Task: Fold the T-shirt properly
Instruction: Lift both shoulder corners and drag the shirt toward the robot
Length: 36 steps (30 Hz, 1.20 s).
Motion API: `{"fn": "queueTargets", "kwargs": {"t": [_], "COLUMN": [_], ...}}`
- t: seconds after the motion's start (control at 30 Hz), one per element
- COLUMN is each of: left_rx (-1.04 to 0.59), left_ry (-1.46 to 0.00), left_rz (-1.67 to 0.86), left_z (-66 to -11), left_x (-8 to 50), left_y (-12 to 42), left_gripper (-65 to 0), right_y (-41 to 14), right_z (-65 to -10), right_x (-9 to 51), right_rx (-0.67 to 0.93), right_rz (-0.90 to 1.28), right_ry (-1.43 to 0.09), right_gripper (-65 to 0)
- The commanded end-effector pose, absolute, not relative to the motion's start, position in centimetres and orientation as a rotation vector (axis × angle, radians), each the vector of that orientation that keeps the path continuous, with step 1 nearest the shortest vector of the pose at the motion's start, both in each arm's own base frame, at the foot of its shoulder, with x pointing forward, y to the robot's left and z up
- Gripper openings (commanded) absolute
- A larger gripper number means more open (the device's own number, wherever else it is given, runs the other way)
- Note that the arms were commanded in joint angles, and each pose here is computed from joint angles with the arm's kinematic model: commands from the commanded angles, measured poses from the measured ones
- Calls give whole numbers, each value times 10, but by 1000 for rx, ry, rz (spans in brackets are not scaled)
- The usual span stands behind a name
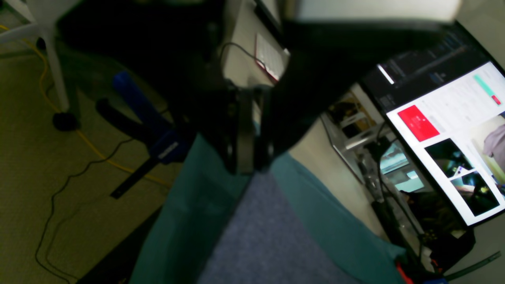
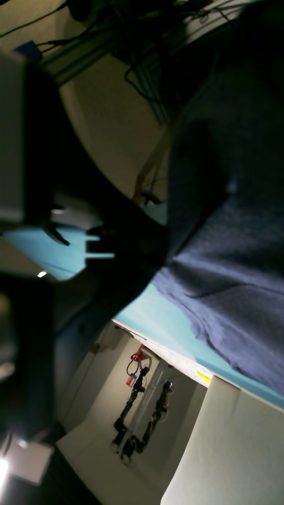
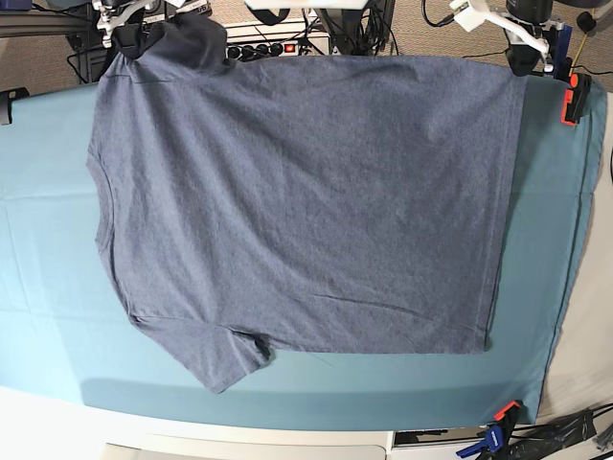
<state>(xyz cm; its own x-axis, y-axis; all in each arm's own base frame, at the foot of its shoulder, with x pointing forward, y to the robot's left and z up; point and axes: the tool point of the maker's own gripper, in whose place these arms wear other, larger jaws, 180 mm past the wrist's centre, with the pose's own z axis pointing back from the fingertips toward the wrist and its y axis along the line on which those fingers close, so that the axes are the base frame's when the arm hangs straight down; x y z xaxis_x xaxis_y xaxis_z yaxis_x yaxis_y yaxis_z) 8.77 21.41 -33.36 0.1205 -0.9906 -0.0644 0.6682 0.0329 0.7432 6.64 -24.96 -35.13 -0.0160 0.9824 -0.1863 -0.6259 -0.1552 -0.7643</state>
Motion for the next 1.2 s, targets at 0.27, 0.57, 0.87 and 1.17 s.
{"fn": "queueTargets", "kwargs": {"t": [0.27, 0.57, 0.87, 1.17], "left_rx": [690, 679, 737, 752], "left_ry": [-518, -545, -644, -721], "left_rz": [-1422, -1420, -1386, -1365], "left_z": [-330, -323, -314, -309], "left_x": [59, 60, 91, 115], "left_y": [212, 205, 201, 196], "left_gripper": [-650, -650, -650, -650], "right_y": [-248, -246, -243, -238], "right_z": [-348, -348, -339, -336], "right_x": [43, 41, 86, 131], "right_rx": [-798, -793, -880, -901], "right_rz": [1590, 1611, 1549, 1494], "right_ry": [-541, -549, -666, -755], "right_gripper": [-650, -650, -650, -650]}}
